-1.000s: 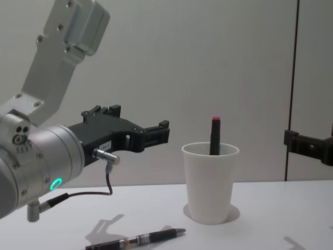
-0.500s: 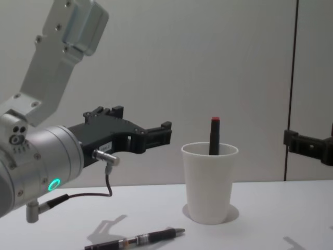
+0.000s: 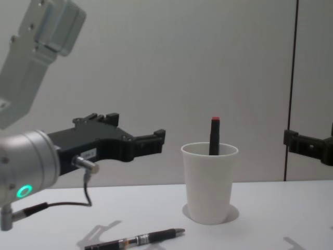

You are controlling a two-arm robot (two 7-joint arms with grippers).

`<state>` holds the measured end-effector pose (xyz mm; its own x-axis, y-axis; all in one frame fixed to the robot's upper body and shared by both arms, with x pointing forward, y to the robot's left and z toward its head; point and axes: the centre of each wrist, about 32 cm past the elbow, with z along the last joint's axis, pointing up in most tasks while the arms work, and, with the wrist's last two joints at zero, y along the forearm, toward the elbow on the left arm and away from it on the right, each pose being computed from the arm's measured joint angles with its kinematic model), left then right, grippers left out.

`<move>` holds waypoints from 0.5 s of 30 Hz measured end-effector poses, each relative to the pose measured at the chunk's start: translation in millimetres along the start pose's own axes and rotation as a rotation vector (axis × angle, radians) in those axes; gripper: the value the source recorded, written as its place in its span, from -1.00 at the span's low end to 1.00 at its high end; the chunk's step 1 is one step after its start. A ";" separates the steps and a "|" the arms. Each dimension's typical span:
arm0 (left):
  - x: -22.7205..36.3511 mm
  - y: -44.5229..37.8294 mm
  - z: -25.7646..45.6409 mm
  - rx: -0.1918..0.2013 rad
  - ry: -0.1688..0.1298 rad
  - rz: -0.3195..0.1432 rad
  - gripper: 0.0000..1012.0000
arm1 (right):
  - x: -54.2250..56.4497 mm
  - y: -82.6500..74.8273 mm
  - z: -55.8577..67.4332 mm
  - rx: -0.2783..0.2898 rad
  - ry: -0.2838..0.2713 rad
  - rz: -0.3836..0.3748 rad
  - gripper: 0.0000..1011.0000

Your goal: Place the pen into the pen holder.

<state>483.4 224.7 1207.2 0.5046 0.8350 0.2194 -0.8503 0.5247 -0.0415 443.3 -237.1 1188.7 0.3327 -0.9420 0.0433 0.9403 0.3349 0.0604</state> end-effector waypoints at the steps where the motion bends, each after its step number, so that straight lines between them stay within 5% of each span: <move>1: 2.0 2.5 0.0 0.006 0.001 -0.005 0.98 | 0.0 0.0 0.0 0.000 0.000 0.000 0.98; 15: 18.5 21.9 -2.4 0.063 0.020 -0.081 0.98 | 0.0 0.0 0.0 0.000 0.000 0.000 0.98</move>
<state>474.5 252.0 1208.1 0.5745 0.7936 0.2005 -0.8139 0.5799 0.0369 443.3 -237.1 1188.7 0.3327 -0.9421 0.0433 0.9403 0.3348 0.0603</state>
